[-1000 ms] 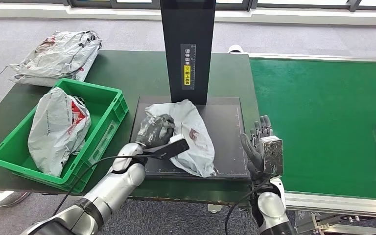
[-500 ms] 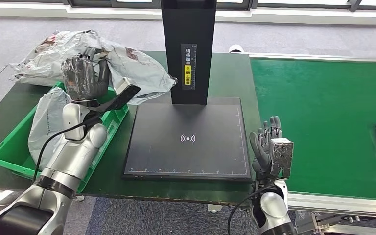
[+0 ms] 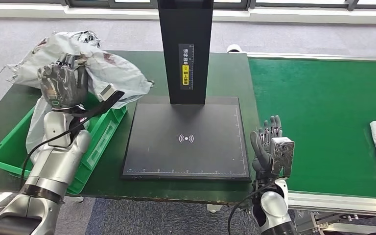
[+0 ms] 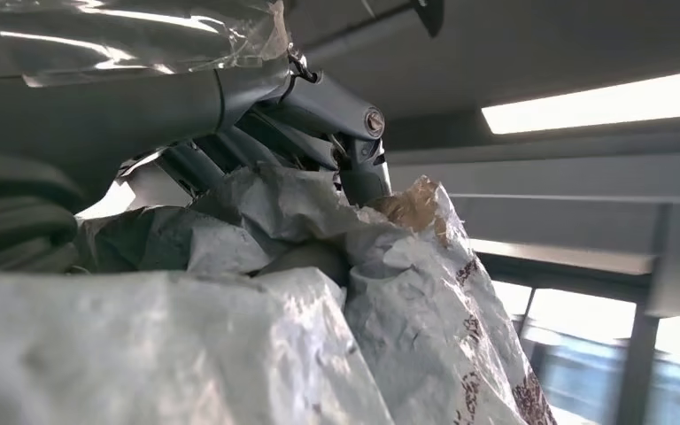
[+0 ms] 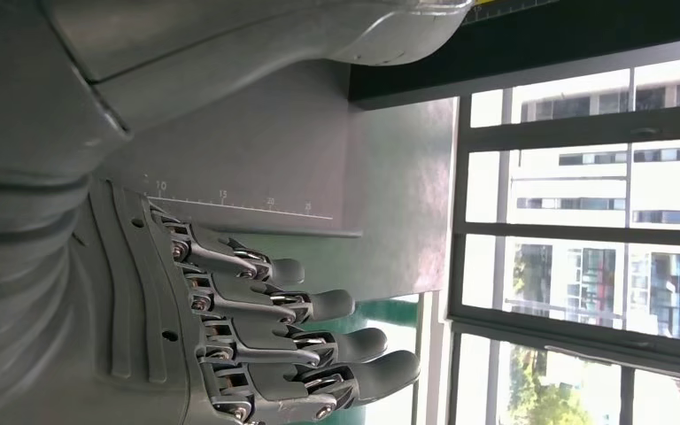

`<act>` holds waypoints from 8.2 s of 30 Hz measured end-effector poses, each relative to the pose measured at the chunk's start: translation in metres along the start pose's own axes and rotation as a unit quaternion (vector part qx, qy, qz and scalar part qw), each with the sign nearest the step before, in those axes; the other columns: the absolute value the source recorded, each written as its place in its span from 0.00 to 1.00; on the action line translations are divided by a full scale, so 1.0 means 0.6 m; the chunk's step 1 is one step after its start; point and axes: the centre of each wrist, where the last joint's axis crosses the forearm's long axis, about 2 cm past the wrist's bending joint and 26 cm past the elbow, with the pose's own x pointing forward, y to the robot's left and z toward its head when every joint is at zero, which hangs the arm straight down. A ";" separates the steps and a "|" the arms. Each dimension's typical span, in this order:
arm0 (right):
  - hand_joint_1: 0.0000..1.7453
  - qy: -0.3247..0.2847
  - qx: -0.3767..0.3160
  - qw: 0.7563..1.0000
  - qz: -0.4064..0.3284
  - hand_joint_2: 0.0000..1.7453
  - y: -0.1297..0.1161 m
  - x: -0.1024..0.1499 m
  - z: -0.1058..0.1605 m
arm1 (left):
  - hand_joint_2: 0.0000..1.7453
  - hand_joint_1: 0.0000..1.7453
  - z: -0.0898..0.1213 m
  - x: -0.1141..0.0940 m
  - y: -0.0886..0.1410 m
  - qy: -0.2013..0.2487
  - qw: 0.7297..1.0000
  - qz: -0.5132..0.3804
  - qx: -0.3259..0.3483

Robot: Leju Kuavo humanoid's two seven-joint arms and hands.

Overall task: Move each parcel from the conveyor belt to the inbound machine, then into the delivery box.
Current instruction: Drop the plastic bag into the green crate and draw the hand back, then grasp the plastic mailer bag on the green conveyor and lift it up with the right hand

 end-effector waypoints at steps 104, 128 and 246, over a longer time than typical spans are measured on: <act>0.00 0.039 0.046 0.978 0.198 1.00 -0.035 -0.011 -0.003 | 1.00 0.00 0.234 0.241 -0.051 0.018 0.724 0.615 -0.313; 0.00 0.140 -0.072 0.855 0.494 1.00 -0.188 -0.062 -0.012 | 1.00 0.00 0.308 0.262 -0.069 0.075 0.685 0.626 -0.366; 1.00 0.472 0.053 0.583 0.659 1.00 -0.308 -0.161 0.057 | 1.00 0.00 0.299 0.275 -0.090 0.151 0.632 0.656 -0.384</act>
